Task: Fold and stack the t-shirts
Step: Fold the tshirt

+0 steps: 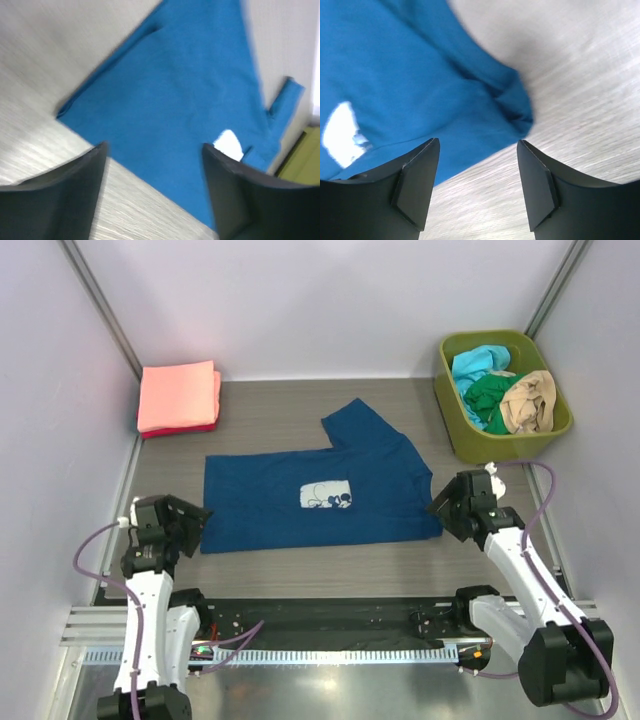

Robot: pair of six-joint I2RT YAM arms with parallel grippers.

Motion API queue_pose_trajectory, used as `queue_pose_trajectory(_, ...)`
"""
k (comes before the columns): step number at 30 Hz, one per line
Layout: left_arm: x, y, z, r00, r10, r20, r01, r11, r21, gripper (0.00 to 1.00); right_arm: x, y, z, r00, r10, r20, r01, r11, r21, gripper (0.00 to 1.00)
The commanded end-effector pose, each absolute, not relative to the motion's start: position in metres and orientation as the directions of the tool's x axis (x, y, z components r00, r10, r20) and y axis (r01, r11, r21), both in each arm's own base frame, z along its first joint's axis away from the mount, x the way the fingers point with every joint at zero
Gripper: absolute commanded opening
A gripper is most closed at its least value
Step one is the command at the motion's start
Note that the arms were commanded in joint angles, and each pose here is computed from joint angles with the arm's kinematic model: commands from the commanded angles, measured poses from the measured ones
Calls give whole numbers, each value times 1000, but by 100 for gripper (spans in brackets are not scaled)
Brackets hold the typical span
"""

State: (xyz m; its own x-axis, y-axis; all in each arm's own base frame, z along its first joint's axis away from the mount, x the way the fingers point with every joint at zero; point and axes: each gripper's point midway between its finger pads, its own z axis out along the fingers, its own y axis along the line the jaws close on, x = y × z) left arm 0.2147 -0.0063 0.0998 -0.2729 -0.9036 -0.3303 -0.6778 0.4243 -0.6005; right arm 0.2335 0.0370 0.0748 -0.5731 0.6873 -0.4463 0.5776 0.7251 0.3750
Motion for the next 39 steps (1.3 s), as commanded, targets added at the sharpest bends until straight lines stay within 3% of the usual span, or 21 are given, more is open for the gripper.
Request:
queue_pose_trajectory(1,233,-7,159,-288,-861,-419,-551,507,-663,81,271,47,151,-538,630,-560,414,776,476,70)
queue_pose_trajectory(3,244,-12,199,-334,-810,-482,-451,587,-673,86,289,51,178,-534,594,-601,354,803,480,70)
queue_pose_trajectory(4,245,-11,200,-399,-759,-514,-441,651,-618,86,306,53,214,-499,576,-648,302,816,492,70)
queue_pose_trajectory(6,249,-2,218,-423,-700,-576,-422,714,-558,87,335,59,218,-538,500,-679,273,865,420,70)
queue_pose_trajectory(7,246,2,215,-461,-653,-601,-414,757,-505,86,355,63,250,-499,480,-721,235,876,421,70)
queue_pose_trajectory(8,248,5,212,-483,-636,-602,-423,771,-475,86,379,64,229,-553,416,-722,241,909,339,70)
queue_pose_trajectory(9,249,7,215,-489,-616,-617,-412,787,-459,84,400,78,260,-516,385,-765,190,922,337,71)
queue_pose_trajectory(11,251,6,211,-534,-556,-637,-369,831,-417,84,441,91,225,-589,300,-750,187,954,235,72)
queue_pose_trajectory(12,251,10,207,-535,-547,-644,-386,836,-390,84,466,104,240,-568,246,-785,136,969,205,74)
queue_pose_trajectory(14,253,3,203,-554,-518,-652,-350,855,-382,84,500,116,231,-576,198,-793,115,980,161,87)
queue_pose_trajectory(17,251,3,194,-549,-504,-667,-348,863,-366,84,563,133,195,-596,142,-790,86,990,113,95)
queue_pose_trajectory(21,246,9,195,-501,-502,-705,-364,861,-354,84,632,153,153,-569,84,-818,45,996,71,99)
queue_pose_trajectory(28,246,3,191,-514,-498,-699,-344,866,-364,84,681,178,112,-465,81,-882,16,996,83,100)
queue_pose_trajectory(35,247,-1,188,-530,-487,-694,-333,872,-358,84,692,202,82,-433,70,-899,-10,997,83,99)
queue_pose_trajectory(39,246,-2,188,-533,-483,-695,-328,875,-357,84,686,214,59,-466,73,-882,-20,996,93,93)
